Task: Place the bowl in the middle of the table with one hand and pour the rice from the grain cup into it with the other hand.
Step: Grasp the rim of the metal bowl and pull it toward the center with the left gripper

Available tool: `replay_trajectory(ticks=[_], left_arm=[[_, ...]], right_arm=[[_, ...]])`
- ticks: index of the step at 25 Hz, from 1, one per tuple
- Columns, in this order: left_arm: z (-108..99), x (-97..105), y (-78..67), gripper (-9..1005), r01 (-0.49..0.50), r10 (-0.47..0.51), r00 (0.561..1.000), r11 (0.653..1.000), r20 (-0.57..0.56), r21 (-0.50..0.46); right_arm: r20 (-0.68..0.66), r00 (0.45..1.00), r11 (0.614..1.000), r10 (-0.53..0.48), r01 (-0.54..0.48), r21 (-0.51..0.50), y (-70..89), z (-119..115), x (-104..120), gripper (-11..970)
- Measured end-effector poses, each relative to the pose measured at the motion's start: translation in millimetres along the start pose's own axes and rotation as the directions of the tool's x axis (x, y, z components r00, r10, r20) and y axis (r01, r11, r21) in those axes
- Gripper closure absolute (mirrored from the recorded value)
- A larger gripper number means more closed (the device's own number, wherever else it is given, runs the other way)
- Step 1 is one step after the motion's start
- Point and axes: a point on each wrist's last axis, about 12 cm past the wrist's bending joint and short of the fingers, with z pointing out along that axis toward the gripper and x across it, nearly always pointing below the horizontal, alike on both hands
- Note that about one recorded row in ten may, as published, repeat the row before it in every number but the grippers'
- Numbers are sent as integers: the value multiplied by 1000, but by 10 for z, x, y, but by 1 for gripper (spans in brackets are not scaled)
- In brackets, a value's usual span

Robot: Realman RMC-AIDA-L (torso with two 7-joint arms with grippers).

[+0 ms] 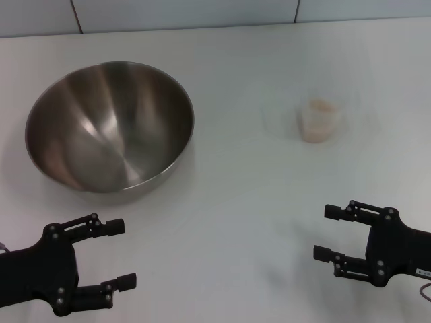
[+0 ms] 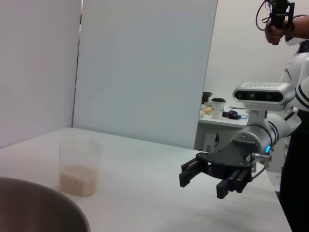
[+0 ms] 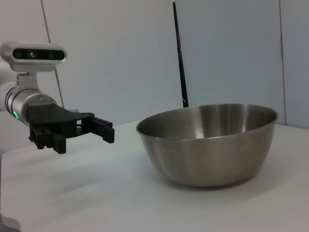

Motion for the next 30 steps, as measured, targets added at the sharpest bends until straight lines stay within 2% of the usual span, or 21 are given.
replay_trajectory(ticks=[19, 22, 26, 27, 28, 30], left_arm=[[41, -15, -8, 182, -2, 2, 1000, 1000, 27, -1], [47, -88, -8, 182, -13, 15, 994, 1000, 109, -20], [-7, -239, 37, 182, -10, 33, 966, 996, 256, -91], [-7, -239, 37, 182, -10, 33, 966, 996, 256, -91], [-49, -309, 85, 182, -6, 51, 948, 990, 314, -143], [-68, -340, 113, 182, -10, 68, 939, 985, 338, -172]], right_arm=[[0, 1000, 1000, -2, 2, -1, -6, 0, -4, 236], [1, 1000, 1000, -1, 1, 2, -7, -1, -4, 236], [2, 1000, 1000, 1, -1, 5, -6, -8, -3, 236], [3, 1000, 1000, 2, -2, 6, -5, -9, -2, 236], [4, 1000, 1000, 2, -2, 7, -4, -11, -2, 236], [4, 1000, 1000, 2, -2, 8, -4, -13, -1, 236]])
